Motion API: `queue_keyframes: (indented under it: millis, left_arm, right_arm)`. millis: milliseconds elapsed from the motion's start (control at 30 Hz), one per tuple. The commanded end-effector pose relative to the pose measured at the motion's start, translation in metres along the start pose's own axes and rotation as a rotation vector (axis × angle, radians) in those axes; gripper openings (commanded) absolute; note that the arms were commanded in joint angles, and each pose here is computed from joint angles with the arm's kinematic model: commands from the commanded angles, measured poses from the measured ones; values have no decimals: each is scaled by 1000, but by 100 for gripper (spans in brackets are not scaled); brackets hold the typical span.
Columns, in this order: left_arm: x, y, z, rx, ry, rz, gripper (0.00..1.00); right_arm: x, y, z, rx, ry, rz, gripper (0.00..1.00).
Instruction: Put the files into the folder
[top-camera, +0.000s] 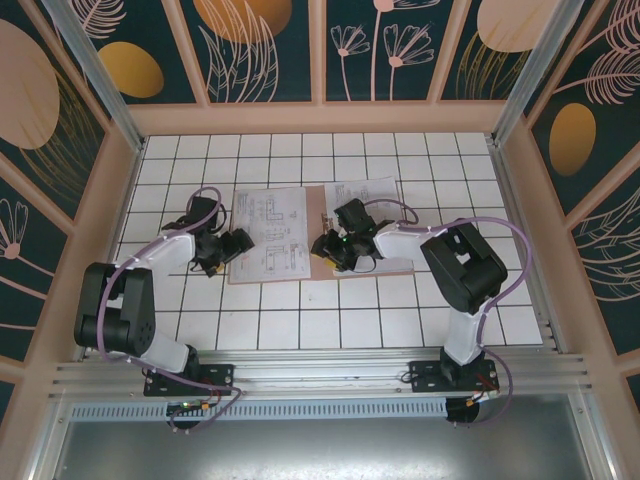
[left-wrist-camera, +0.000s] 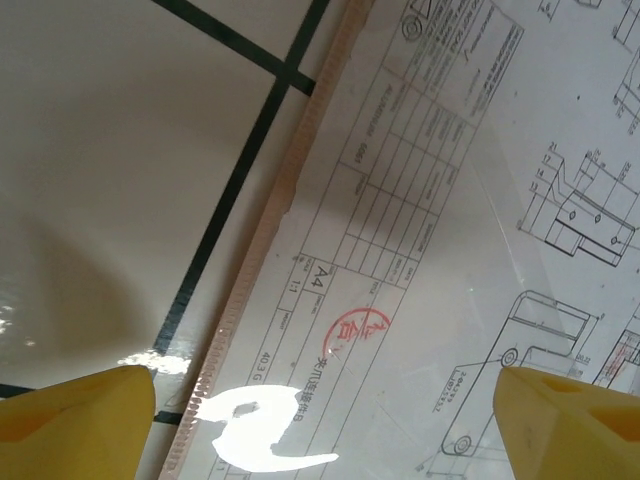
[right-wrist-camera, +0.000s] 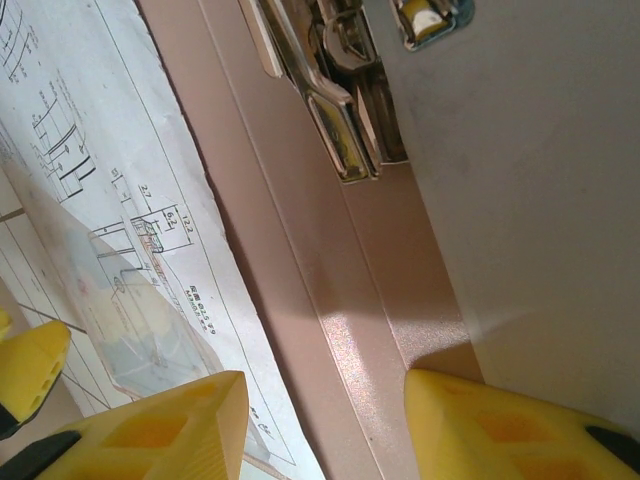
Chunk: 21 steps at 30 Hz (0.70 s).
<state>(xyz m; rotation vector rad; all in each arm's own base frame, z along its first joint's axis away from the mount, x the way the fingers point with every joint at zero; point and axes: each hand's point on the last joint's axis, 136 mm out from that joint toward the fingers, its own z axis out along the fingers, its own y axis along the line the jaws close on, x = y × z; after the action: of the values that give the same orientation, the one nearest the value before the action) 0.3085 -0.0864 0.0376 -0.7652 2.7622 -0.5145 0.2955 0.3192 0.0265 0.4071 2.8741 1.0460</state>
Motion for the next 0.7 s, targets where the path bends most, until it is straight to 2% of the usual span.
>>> queue_keyframes:
  millis: [0,333,667]
  left_arm:
    - [6,-2,11,49,41,2,87]
    - [17,-16,14,167,79,-5,81]
    - [10,-36,-11,241,32,37,74]
  right_arm:
    - [18,-58,18,182,66,57,48]
    - [21,-61,20,178,80,66,48]
    - [22,-63,22,184,90,73,48]
